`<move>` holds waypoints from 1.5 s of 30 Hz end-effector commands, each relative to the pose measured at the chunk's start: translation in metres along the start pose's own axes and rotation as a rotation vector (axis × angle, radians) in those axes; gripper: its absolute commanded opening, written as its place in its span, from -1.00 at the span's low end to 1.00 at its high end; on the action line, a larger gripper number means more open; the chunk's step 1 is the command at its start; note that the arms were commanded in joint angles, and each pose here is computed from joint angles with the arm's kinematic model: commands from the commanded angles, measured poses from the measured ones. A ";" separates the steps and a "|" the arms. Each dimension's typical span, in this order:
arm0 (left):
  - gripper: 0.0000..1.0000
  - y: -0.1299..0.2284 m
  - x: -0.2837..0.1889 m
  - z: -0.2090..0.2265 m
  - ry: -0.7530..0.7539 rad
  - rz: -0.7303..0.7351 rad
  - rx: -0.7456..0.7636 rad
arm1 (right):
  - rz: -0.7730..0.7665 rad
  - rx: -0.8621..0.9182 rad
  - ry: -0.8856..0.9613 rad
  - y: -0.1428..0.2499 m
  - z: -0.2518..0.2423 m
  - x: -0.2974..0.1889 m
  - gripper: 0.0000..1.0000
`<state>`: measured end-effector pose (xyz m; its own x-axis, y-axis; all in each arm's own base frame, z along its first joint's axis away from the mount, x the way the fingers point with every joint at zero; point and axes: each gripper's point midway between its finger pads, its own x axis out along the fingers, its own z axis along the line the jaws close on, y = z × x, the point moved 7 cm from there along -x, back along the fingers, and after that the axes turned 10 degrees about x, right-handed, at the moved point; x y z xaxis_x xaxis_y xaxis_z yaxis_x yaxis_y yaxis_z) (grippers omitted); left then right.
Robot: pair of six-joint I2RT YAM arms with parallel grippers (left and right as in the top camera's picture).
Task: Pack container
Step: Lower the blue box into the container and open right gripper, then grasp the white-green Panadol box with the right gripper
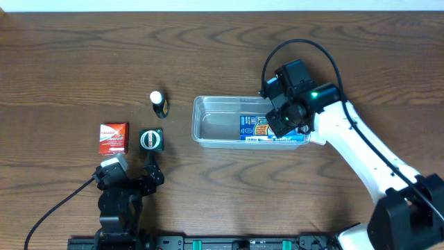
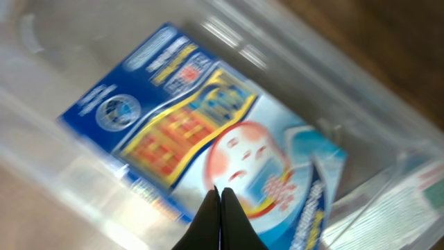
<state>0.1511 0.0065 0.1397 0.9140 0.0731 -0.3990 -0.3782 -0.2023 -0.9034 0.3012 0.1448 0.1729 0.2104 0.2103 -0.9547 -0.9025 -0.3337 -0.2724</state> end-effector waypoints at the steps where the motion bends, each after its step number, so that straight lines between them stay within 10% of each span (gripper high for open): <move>1: 0.96 0.006 0.003 0.001 -0.004 0.014 -0.007 | 0.017 0.016 -0.084 0.005 0.008 -0.003 -0.98; 27: 0.96 0.006 0.003 0.001 -0.004 0.014 -0.007 | -0.024 0.045 0.000 0.001 -0.003 0.029 -0.88; 37: 0.96 0.006 0.003 0.001 -0.004 0.014 -0.007 | -0.326 0.501 0.054 0.004 -0.053 -0.092 0.02; 45: 0.96 0.006 0.003 0.001 -0.004 0.014 -0.007 | -0.224 0.793 0.154 0.044 -0.117 -0.088 0.48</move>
<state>0.1511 0.0065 0.1396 0.9139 0.0731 -0.3993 -0.3785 -0.2023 -0.9032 0.2872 0.0157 0.2502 0.4728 0.0743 -0.8780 -0.8247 0.3882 -0.4113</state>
